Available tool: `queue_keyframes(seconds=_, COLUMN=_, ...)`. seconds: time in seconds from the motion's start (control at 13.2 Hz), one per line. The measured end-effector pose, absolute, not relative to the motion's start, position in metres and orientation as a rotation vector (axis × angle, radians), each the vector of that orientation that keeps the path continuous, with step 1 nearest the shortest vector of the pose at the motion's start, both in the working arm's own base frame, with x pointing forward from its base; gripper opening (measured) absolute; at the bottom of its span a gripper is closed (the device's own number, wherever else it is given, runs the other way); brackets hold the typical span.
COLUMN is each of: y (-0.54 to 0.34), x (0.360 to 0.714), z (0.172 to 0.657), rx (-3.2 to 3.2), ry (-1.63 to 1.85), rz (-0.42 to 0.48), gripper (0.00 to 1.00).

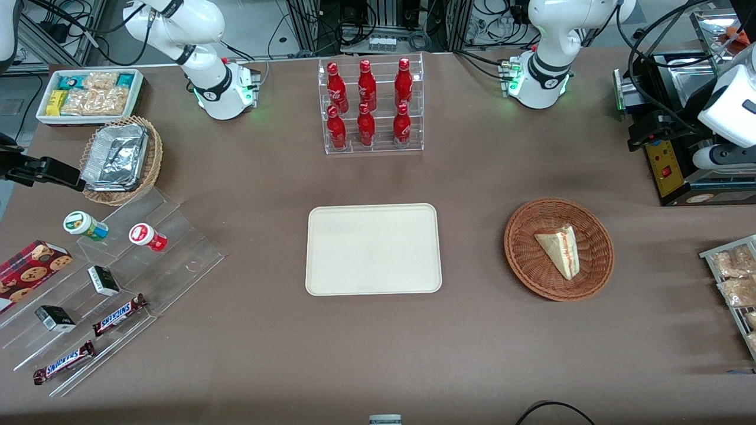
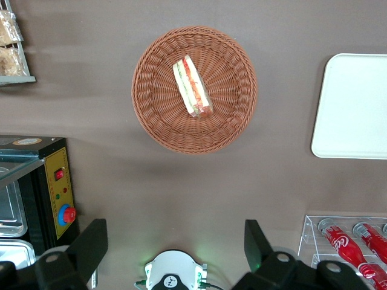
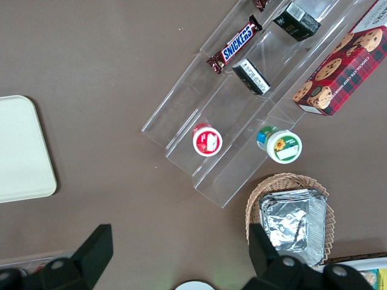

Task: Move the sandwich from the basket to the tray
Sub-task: 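Move the left gripper over the wicker basket holding the sandwich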

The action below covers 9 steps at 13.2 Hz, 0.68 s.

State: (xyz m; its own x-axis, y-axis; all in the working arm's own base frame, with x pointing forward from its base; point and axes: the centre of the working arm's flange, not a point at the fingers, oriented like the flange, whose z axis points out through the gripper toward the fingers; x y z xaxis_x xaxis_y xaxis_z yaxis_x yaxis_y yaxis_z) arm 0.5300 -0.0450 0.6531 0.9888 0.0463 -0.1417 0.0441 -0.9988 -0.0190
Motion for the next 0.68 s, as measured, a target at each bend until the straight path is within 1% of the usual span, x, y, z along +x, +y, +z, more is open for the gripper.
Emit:
queue_keyframes(seconds=0.15, y=-0.045, x=0.529, z=0.655, rx=-3.117, ry=-0.073, rz=0.218, gripper=1.00)
queue_keyframes(seconds=0.3, y=-0.043, x=0.532, z=0.642, rx=-3.113, ry=-0.083, rz=0.235, gripper=1.00)
queue_keyframes(seconds=0.38, y=-0.041, x=0.537, z=0.626, rx=-3.112, ry=-0.104, rz=0.232, gripper=1.00)
queue_keyframes(seconds=0.68, y=-0.039, x=0.549, z=0.540, rx=-3.094, ry=-0.347, rz=0.166, gripper=1.00)
